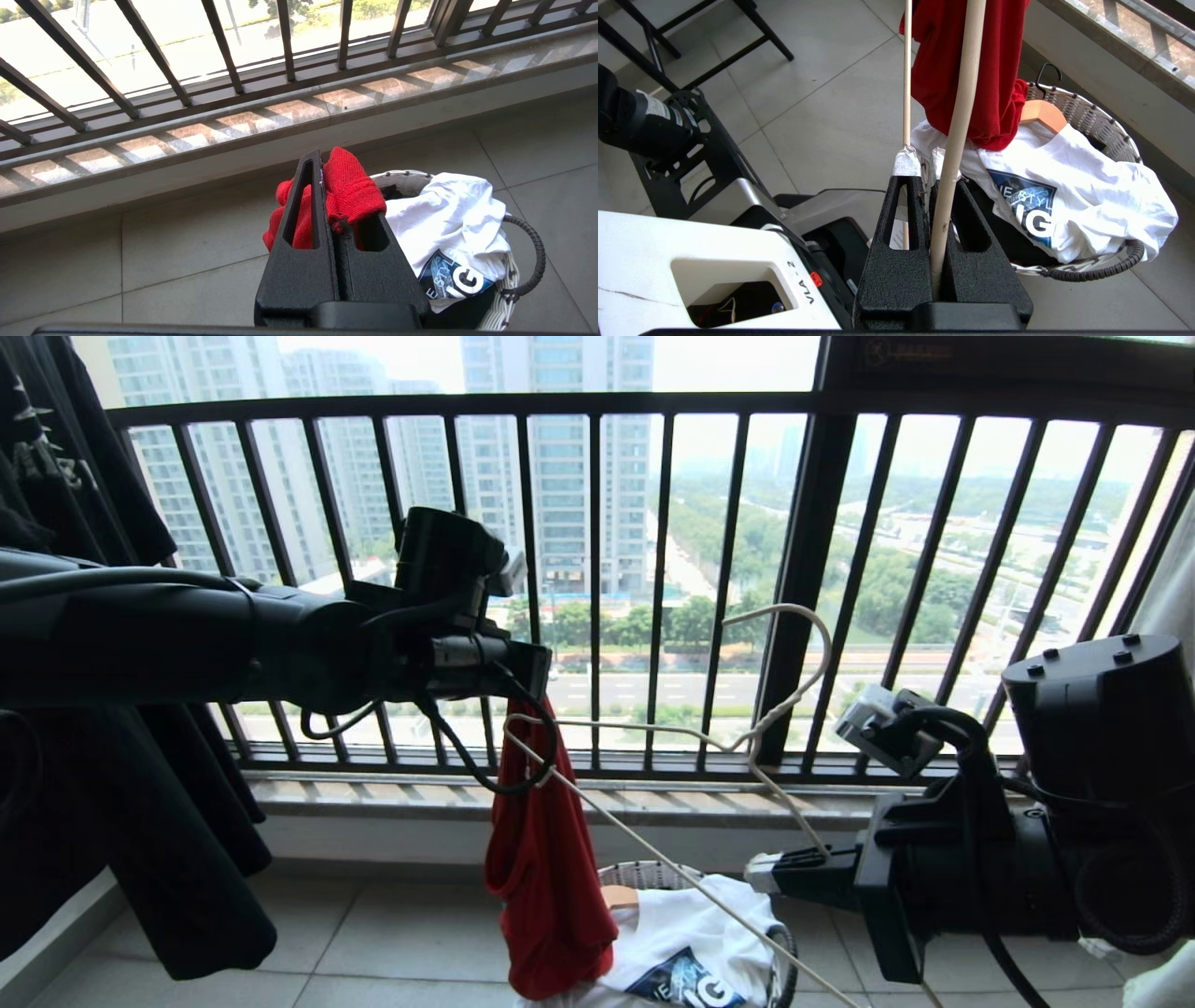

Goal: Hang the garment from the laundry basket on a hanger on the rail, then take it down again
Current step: Hang the clothes on the clothes rack

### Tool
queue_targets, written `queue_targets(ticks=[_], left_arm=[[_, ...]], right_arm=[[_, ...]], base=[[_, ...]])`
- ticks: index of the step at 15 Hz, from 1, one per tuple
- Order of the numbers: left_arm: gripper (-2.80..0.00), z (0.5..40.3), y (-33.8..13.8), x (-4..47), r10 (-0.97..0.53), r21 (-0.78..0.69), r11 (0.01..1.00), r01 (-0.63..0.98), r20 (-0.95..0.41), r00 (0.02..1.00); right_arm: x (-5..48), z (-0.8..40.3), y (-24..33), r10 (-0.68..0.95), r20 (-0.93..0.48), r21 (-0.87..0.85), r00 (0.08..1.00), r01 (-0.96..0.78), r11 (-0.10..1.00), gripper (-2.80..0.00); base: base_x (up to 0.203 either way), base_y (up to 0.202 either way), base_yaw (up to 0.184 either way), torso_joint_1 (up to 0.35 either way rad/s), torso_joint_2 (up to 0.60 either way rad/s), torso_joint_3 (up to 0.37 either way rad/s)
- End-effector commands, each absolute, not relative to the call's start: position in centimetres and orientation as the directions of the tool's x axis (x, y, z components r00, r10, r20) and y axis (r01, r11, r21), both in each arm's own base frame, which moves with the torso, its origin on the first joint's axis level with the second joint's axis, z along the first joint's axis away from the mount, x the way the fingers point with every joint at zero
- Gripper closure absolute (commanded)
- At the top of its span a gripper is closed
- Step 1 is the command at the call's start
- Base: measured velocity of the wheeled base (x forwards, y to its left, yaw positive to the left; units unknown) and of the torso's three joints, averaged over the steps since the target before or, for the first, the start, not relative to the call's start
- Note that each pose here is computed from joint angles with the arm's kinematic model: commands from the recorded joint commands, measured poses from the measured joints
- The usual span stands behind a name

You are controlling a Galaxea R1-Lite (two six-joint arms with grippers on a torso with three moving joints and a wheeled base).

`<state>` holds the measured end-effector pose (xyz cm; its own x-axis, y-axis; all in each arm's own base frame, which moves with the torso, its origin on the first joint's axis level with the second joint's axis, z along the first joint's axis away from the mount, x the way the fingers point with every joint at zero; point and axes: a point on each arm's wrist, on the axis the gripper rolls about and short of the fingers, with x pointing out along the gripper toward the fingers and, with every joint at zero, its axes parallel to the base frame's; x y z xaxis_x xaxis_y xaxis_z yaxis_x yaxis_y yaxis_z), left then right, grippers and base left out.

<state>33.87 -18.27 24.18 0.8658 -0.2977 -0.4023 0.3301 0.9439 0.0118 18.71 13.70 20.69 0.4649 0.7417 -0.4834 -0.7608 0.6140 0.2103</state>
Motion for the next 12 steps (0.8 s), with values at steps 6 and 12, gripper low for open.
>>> queue_targets(ticks=[6, 12], left_arm=[[0.0, 25.33, -17.98, 32.93, -0.307, 0.006, 0.942, 0.334, -0.378, 0.873], [0.0, 25.34, -17.85, 32.7, -0.304, 0.013, 0.942, 0.334, -0.379, 0.874]], right_arm=[[20.23, 19.92, 15.2, 0.749, -0.479, 0.287, 0.458, -0.724, 0.627, 0.0], [20.68, 19.96, 15.18, 0.689, -0.491, 0.24, 0.533, -0.678, 0.695, 0.0]], base=[[0.0, 0.0, 0.0, 0.0, 0.0, 0.0], [0.0, 0.0, 0.0, 0.0, 0.0, 0.0]])
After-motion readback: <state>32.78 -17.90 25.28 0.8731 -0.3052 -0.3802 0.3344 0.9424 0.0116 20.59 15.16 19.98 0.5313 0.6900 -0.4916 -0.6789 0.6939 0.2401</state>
